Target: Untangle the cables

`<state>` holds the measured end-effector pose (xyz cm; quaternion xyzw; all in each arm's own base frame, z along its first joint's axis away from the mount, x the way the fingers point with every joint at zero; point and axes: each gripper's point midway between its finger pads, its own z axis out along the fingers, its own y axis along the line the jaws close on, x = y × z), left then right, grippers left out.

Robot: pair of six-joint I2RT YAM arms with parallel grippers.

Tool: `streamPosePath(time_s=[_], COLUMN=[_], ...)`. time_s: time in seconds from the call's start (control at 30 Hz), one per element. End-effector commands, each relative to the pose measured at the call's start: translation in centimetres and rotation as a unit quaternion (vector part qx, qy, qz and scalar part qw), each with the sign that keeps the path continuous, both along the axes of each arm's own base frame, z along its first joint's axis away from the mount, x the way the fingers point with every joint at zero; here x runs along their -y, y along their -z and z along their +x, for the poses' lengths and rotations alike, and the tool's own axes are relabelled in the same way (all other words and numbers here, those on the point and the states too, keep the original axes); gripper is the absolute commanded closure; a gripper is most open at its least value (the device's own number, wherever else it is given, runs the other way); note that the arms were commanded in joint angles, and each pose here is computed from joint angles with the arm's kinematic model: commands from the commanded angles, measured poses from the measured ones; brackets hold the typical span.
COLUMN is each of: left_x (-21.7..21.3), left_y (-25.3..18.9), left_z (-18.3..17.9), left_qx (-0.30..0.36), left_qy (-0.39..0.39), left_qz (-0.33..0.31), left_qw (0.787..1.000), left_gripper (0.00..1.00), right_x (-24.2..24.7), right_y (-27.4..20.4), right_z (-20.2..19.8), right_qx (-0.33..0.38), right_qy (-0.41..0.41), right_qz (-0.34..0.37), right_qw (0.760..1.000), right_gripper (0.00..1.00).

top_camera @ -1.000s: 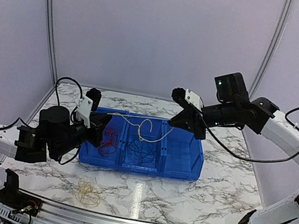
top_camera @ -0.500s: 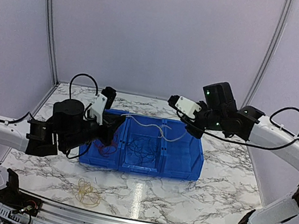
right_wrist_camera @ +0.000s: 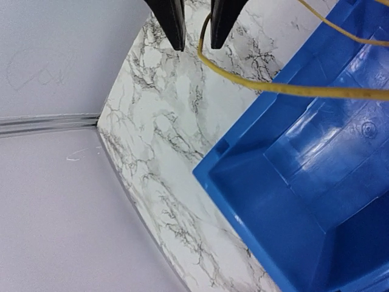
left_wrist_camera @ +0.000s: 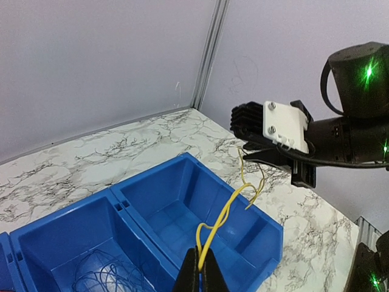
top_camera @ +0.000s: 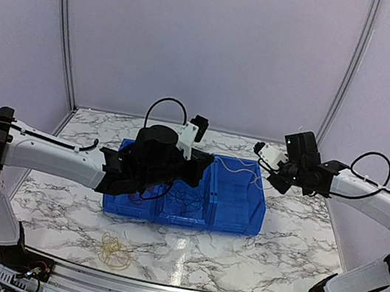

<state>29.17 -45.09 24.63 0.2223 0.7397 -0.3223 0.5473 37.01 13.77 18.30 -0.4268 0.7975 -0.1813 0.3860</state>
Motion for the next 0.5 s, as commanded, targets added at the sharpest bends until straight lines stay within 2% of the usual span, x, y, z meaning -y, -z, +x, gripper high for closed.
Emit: streamPosePath(time_s=[0.0,0.2,0.33,0.4,0.47], left_x=[0.9,1.7,2.2,2.3,2.4], left_y=[-1.9,-0.9,-0.1,0.3,0.7], left_z=[1.1,2.2,2.5,2.7,3.0], left_qx=[-0.004,-0.027,-0.040,-0.045,-0.046], left_qy=[-0.021,-0.045,-0.048,-0.055,-0.061], left_qz=[-0.035,-0.049,-0.054,-0.056,-0.053], left_qw=[0.999,0.997,0.997,0.996,0.996], left_gripper=[1.00,1.00,1.00,1.00,1.00], right_x=[-0.6,-4.6,-6.5,-7.1,-7.7], right_y=[0.5,2.1,2.1,2.3,2.6], right_z=[-0.2,-1.7,-1.6,-1.5,-1.8], right_qx=[-0.014,-0.080,-0.110,-0.120,-0.138], right_qy=[-0.017,-0.088,-0.115,-0.122,-0.133], right_qz=[0.067,0.149,0.178,0.187,0.195], right_qw=[0.997,0.982,0.971,0.967,0.962], right_gripper=[0.84,0.89,0.92,0.91,0.84])
